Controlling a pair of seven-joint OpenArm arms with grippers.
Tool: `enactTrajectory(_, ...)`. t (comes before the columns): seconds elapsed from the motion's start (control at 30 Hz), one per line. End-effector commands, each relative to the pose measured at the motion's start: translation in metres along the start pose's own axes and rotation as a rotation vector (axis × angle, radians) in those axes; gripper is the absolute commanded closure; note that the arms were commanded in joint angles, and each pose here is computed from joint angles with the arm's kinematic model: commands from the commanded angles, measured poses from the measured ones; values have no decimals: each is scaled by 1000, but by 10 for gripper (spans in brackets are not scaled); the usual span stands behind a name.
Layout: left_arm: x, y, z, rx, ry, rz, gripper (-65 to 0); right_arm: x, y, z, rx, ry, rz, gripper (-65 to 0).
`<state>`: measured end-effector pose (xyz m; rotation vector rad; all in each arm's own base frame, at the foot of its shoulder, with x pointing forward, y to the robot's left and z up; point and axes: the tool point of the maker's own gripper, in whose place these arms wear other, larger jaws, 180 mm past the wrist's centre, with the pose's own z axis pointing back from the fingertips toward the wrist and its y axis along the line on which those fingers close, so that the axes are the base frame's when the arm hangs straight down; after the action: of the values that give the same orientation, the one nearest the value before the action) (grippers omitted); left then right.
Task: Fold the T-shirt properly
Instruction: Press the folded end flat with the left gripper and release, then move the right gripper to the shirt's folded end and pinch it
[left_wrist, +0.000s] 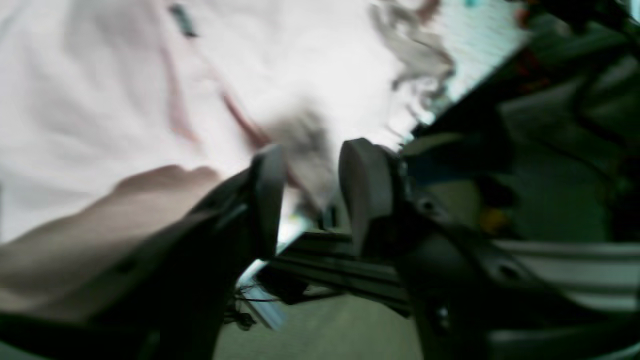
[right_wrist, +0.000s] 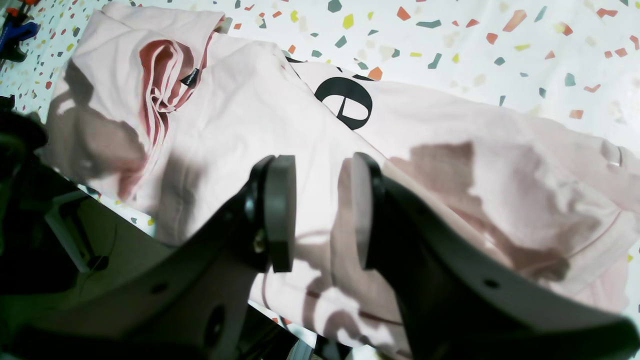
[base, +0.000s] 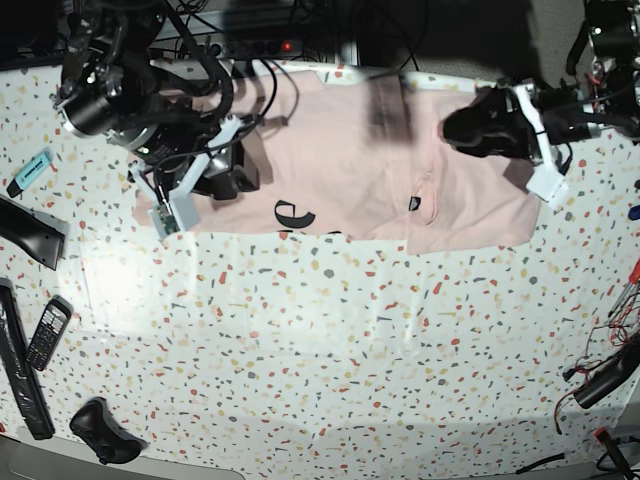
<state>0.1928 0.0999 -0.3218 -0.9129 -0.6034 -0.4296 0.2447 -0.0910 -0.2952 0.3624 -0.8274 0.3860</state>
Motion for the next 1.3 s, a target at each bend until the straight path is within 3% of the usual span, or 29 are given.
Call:
enactTrajectory(0.0,9,-8,4,-37,-26,-26,-231,12,2,3,7,-45,23,-186)
enactTrajectory(0.2,30,-6,12,-36,-102,-50,-231,12,2,3,7,-45,23,-186)
enactTrajectory(0.3,42,16,16,90,-145,-85,-230,11,2,3,4,-42,24,-186)
enactTrajectory(0.5,44,58,25,338,-138,-178,-230,-1,-11,5,-49,24,46,-187)
enactTrajectory(0.67,62,79,38,490,-211,-284,-231,0,-34,20,-84,33,79,-187)
enactTrajectory(0.8,71,100,53,641,-241,-296,-231,1,-64,38,-160,42,101,-213)
enactTrajectory(0.97,65,107,57,686,-198,-315,-231,5,-94,60,-256,22,117,-405)
enactTrajectory(1.1,66,113,61,722,-204,-294,-230,-11,-122,71,-322,98,60,-409)
enactTrajectory(1.27,65,113,61,725,-202,-289,-230,-45,-156,68,-319,192,-56,-409)
